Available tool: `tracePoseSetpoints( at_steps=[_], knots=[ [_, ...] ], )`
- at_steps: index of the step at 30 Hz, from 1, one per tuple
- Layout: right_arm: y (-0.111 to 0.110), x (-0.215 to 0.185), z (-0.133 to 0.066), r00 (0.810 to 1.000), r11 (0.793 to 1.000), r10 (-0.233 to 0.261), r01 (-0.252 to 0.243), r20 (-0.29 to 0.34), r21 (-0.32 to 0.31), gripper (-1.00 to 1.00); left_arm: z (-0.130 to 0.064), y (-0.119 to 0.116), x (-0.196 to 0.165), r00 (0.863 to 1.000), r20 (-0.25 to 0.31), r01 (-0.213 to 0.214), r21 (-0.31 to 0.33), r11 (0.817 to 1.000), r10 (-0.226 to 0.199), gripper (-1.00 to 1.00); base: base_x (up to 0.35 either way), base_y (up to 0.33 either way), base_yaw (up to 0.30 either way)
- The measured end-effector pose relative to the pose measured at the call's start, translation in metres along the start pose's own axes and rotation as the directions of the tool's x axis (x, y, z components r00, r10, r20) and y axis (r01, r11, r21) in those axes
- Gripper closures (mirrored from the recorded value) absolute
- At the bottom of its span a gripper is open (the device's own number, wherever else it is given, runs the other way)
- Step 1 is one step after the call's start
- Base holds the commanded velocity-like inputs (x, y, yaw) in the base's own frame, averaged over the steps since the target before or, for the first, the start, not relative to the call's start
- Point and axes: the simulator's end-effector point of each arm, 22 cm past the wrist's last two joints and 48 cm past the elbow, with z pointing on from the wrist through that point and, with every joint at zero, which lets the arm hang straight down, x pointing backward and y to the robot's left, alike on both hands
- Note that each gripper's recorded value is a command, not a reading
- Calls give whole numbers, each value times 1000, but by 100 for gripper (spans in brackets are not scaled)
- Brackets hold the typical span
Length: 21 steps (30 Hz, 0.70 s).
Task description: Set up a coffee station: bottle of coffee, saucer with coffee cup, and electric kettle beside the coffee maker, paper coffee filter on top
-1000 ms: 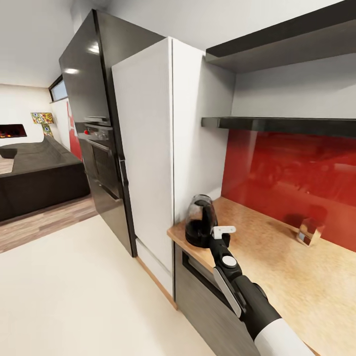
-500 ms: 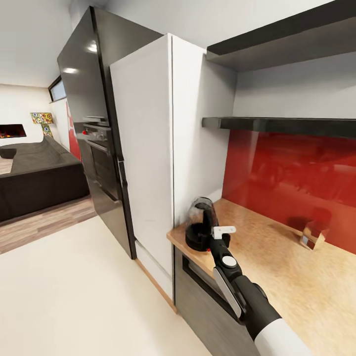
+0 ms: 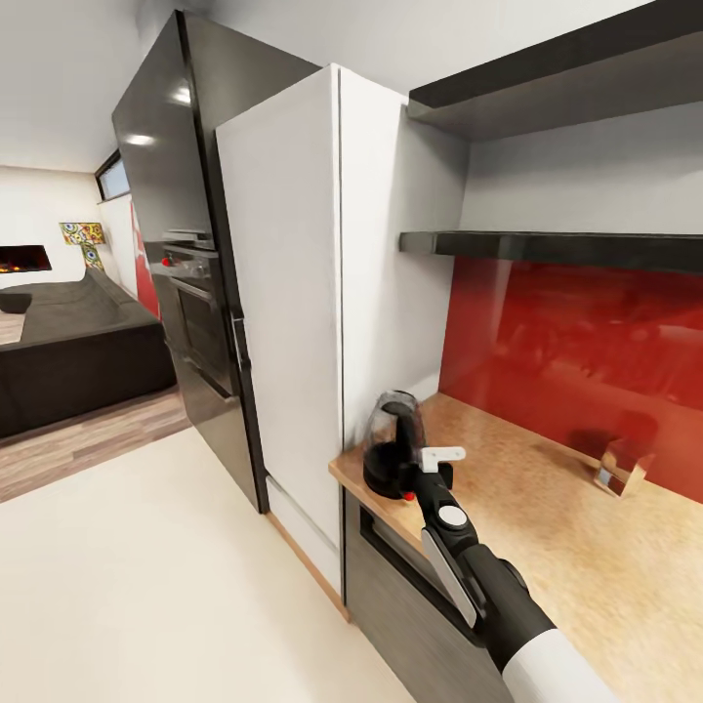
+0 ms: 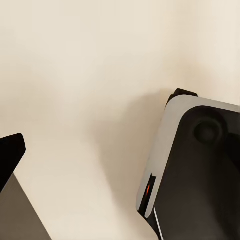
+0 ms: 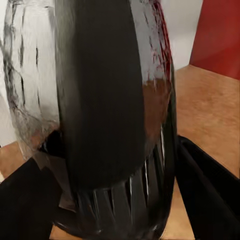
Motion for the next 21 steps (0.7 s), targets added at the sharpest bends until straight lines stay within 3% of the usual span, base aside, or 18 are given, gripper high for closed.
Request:
tracePoseSetpoints(
  at_steps=[16,21],
  knots=[
    [-1,1,0,1000,1000,3,-3,-2,0,100,0,0,0,1000,1,0,0,1000,0,-100,0,0,0],
    [-17,2,2,1000,1000,-17,17,0,18,100,0,0,0,1000,1,0,0,1000,0,-100,0,0,0]
  ],
)
